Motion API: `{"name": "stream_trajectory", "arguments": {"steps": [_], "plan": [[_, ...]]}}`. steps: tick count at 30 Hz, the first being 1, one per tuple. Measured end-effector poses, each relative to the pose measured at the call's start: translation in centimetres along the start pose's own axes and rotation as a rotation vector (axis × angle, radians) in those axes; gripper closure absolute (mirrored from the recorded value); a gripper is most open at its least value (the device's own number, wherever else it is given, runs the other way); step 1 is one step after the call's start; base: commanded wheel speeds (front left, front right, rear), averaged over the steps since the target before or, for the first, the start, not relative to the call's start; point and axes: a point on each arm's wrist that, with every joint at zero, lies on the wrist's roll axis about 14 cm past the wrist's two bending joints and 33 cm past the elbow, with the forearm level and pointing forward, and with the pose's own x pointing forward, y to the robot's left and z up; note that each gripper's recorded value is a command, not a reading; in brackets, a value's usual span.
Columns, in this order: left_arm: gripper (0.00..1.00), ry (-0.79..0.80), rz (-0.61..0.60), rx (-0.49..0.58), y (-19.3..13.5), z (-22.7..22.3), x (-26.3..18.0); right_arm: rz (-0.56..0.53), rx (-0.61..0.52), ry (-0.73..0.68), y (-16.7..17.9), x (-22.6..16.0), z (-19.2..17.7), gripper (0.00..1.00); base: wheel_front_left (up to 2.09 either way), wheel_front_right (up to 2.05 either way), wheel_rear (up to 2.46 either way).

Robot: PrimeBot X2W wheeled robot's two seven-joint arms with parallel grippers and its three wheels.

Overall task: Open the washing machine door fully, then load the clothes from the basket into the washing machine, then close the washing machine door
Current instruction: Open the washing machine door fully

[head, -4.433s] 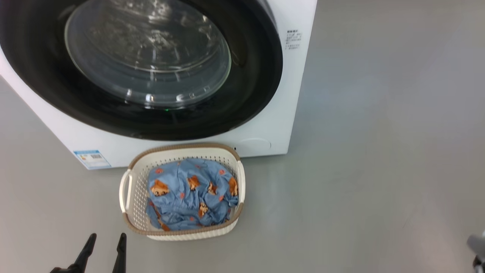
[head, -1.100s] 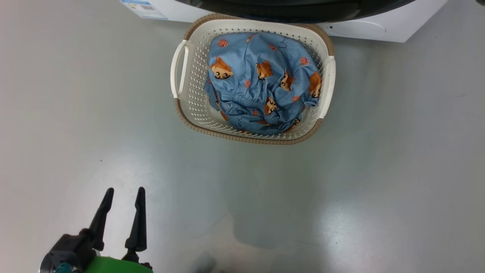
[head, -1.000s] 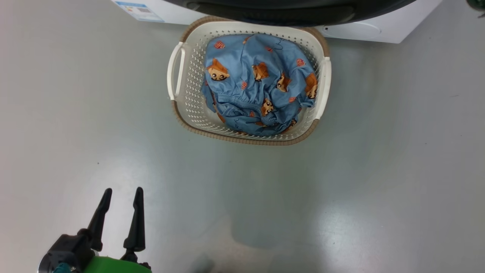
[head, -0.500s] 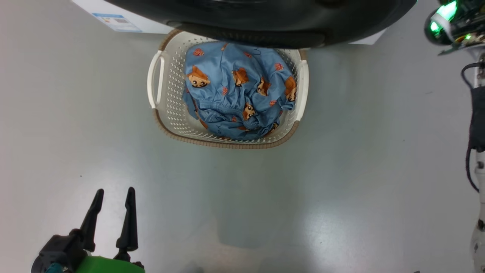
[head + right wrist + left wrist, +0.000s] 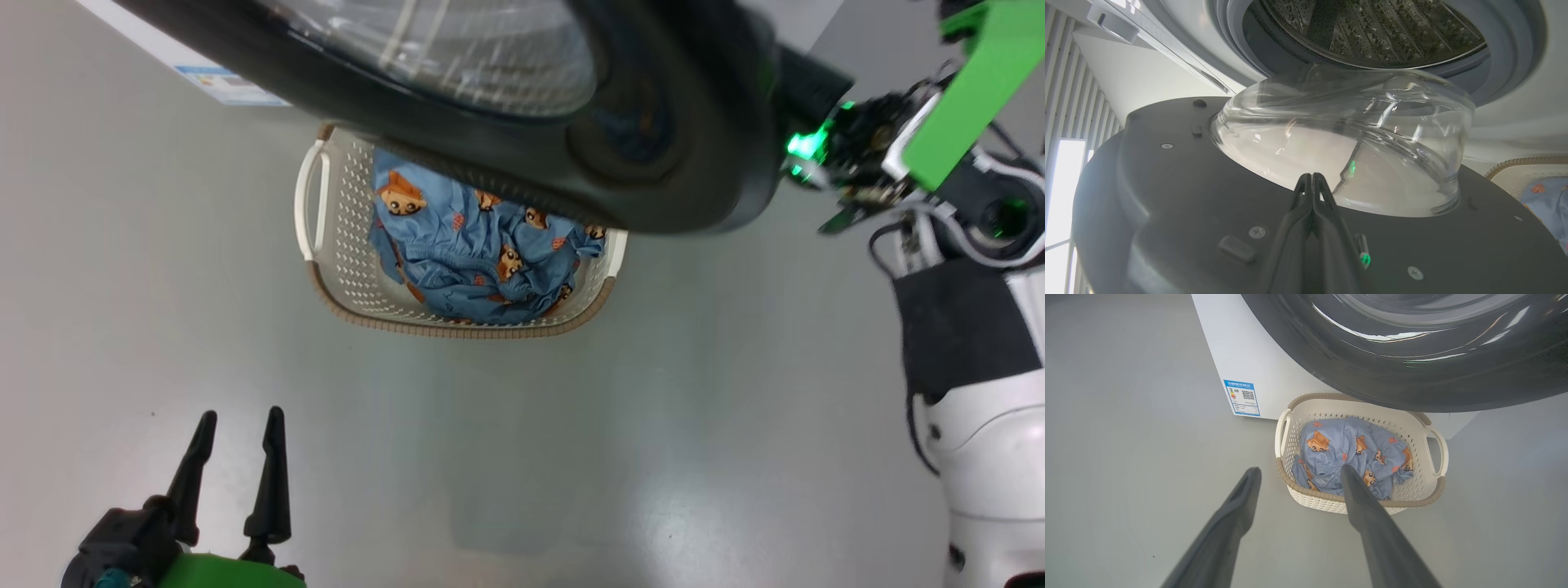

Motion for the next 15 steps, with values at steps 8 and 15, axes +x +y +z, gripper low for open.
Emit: {"name": "stream_trajectory", "arguments": {"steps": [8, 15], "plan": [[0.0, -0.036, -0.02, -0.017, -0.6, 1.1, -0.1, 0.019, 0.03, 0.123, 1.5, -0.3, -5.6, 1.0, 0.0, 0.0, 0.0], [0.0, -0.083, -0.048, -0.039, -1.2, 2.7, -0.4, 0.011, 0.036, 0.169, 3.0, -1.2, -9.1, 1.0, 0.0, 0.0, 0.0]]}}
